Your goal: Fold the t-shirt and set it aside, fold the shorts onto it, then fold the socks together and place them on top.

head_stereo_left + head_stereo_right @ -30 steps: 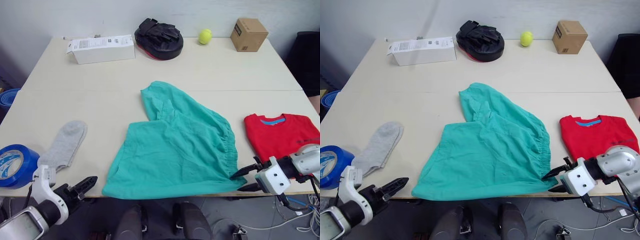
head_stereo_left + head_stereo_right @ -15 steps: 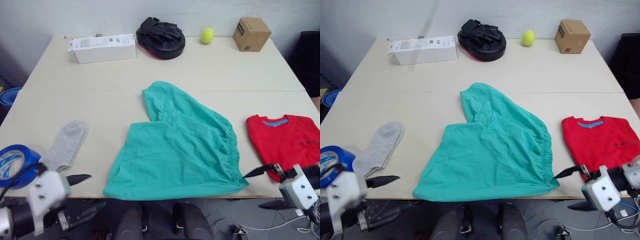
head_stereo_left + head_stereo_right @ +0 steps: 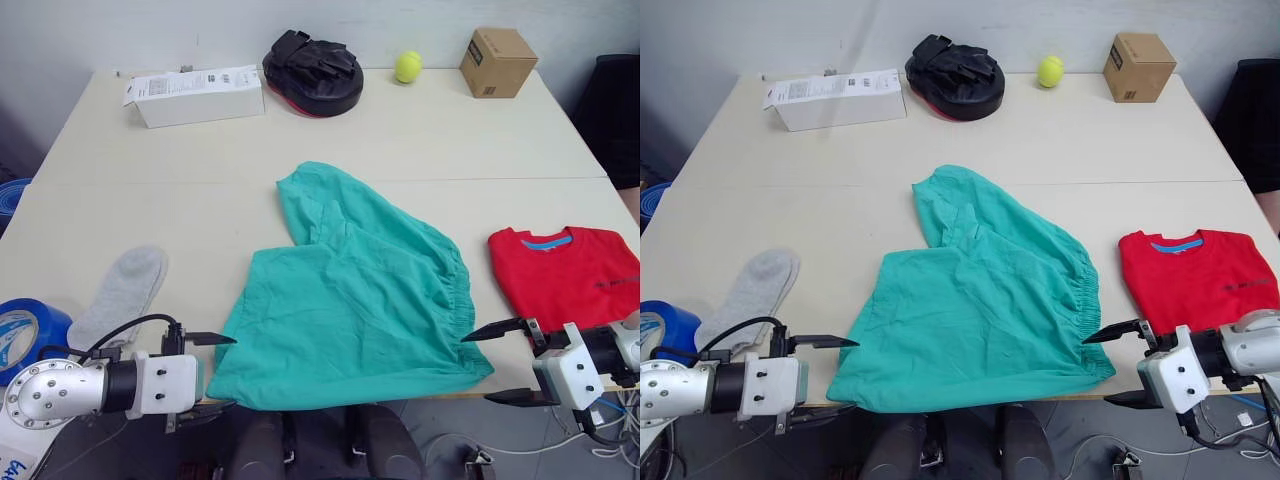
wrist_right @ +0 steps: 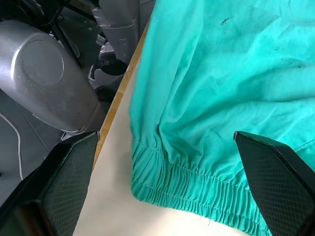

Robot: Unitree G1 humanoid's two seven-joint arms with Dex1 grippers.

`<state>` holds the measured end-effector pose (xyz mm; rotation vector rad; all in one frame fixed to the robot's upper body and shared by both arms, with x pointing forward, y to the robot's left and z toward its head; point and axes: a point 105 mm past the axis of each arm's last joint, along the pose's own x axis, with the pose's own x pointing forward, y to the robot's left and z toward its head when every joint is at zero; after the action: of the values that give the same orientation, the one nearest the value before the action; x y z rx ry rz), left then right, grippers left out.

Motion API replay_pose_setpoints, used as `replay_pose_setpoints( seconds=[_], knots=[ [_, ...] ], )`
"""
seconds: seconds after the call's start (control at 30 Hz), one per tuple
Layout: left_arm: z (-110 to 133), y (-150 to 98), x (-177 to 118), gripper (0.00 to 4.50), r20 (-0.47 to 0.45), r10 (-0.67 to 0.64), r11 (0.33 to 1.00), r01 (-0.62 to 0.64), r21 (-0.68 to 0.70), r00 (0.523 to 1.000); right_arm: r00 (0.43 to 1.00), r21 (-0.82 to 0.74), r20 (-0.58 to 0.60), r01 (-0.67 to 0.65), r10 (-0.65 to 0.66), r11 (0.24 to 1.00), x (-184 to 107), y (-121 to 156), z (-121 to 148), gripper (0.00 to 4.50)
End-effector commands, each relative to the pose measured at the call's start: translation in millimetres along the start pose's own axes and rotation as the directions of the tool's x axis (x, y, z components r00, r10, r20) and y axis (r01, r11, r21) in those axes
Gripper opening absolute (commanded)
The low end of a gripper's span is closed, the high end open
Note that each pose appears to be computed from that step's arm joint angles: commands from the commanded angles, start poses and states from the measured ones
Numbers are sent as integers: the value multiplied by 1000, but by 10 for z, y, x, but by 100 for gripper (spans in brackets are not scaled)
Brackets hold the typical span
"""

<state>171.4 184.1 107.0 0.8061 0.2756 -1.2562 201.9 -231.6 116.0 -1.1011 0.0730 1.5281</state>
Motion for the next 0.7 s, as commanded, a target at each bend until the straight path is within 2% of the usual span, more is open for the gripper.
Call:
replay_pose_setpoints(
  seconds=[0.03,0.17,0.3,0.33,0.37,0.47,0.7],
  knots=[
    [123,-169,-19,443,28,-76,997,75,29,997,1000,-9,23,-5,6,1000,42,-2,58,447],
    [91,-233,-52,443,0,-91,995,91,52,996,1000,-14,24,-20,20,1000,50,44,66,447],
    [3,-110,-5,443,-31,-23,996,25,82,999,999,-13,32,-9,10,1000,86,25,77,447],
    [-14,-75,1,447,-36,-7,996,10,86,999,999,-13,33,-7,8,1000,95,17,79,429],
    [-27,-41,6,450,-37,7,996,-4,85,999,999,-12,33,-6,7,1000,105,10,78,407],
    [-44,9,13,386,-39,40,997,-37,74,998,999,-13,32,-9,10,1000,124,11,64,312],
    [-23,-155,68,166,-25,3,999,-2,34,1000,1000,-13,10,9,-8,1000,164,-18,-1,68]
  ],
)
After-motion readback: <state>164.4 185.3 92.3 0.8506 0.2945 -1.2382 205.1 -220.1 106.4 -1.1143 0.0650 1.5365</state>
